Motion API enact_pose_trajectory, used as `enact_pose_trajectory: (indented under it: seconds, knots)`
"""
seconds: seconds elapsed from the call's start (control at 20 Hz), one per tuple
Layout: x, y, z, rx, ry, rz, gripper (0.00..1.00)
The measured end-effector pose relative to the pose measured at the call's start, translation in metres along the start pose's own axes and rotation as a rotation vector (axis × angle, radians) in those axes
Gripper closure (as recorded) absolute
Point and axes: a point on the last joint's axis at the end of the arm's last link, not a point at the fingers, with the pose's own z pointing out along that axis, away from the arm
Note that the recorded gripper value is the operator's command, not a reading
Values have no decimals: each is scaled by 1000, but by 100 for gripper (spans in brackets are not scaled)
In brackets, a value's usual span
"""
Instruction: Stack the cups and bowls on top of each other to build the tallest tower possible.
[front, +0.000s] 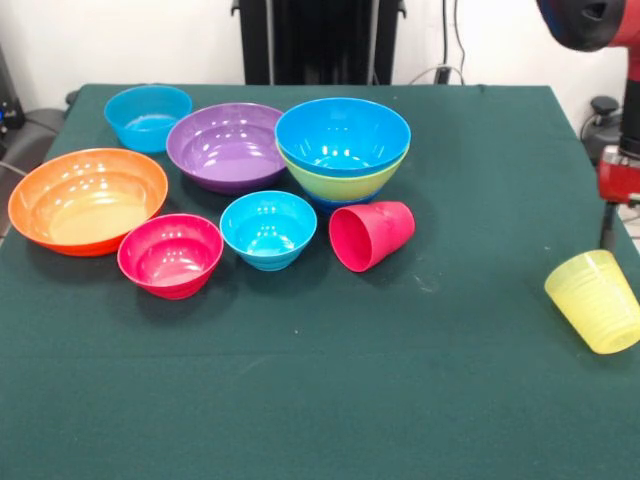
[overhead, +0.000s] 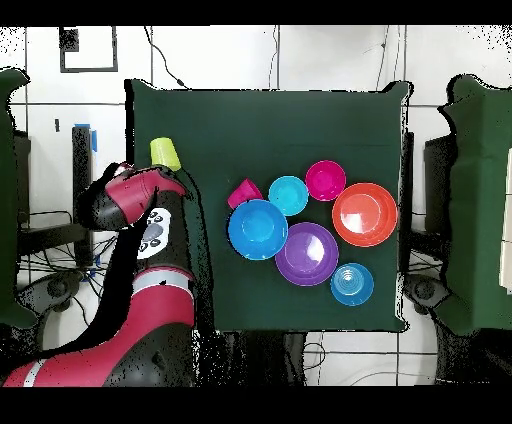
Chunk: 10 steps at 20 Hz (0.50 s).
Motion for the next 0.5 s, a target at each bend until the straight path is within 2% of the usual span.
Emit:
enact_pose_trajectory:
  seconds: [0.2, 0.5]
  knots:
    - [-5, -15, 6, 31, -13, -3, 0]
    - [-10, -25, 7, 53, -27, -5, 0]
